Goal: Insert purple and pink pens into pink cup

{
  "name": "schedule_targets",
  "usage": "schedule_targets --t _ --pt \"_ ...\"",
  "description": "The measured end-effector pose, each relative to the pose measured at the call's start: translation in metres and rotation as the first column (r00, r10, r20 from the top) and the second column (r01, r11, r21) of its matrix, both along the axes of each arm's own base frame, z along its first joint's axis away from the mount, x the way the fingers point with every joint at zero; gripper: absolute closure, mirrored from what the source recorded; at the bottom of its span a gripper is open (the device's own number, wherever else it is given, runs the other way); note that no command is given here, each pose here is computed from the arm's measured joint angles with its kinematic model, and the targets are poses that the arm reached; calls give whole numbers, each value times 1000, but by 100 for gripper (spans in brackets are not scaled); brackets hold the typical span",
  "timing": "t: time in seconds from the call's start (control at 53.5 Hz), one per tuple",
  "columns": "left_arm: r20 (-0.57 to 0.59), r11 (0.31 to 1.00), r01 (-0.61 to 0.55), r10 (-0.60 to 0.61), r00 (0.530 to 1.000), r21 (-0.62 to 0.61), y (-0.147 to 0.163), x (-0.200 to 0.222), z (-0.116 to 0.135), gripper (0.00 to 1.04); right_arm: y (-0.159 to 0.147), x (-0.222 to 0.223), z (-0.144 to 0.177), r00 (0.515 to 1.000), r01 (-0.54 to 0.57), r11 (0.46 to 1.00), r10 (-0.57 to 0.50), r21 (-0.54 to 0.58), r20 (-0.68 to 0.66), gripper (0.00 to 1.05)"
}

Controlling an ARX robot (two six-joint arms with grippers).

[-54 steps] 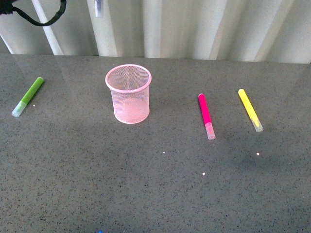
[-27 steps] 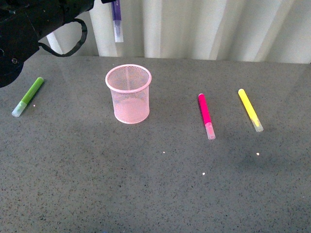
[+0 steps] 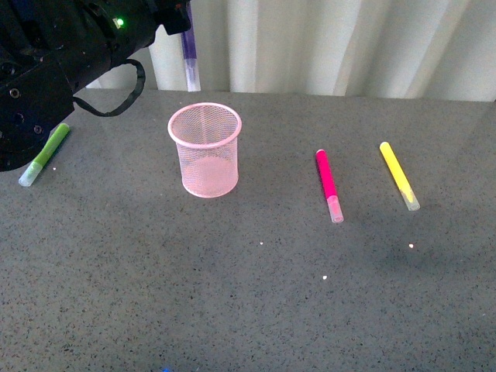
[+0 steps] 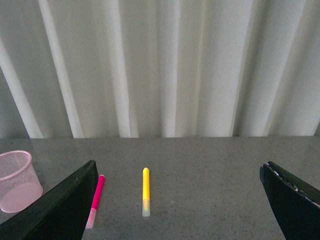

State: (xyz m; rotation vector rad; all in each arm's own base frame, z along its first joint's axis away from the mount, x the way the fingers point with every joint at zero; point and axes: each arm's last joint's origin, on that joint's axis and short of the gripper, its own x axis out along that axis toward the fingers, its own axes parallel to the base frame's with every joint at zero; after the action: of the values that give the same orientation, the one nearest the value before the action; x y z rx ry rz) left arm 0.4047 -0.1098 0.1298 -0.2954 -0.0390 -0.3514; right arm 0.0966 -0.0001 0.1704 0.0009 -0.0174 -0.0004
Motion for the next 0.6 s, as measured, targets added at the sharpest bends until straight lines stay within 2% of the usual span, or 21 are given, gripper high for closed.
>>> schedule_targets --t 0.28,0.598 --pt "-26 1000 14 -14 1000 3 -4 -4 -8 91 0 0 0 1000 0 1000 0 0 0 7" --pt "-44 1000 15 -15 999 -6 -3 -4 -9 42 0 0 0 1000 0 1000 0 0 0 7"
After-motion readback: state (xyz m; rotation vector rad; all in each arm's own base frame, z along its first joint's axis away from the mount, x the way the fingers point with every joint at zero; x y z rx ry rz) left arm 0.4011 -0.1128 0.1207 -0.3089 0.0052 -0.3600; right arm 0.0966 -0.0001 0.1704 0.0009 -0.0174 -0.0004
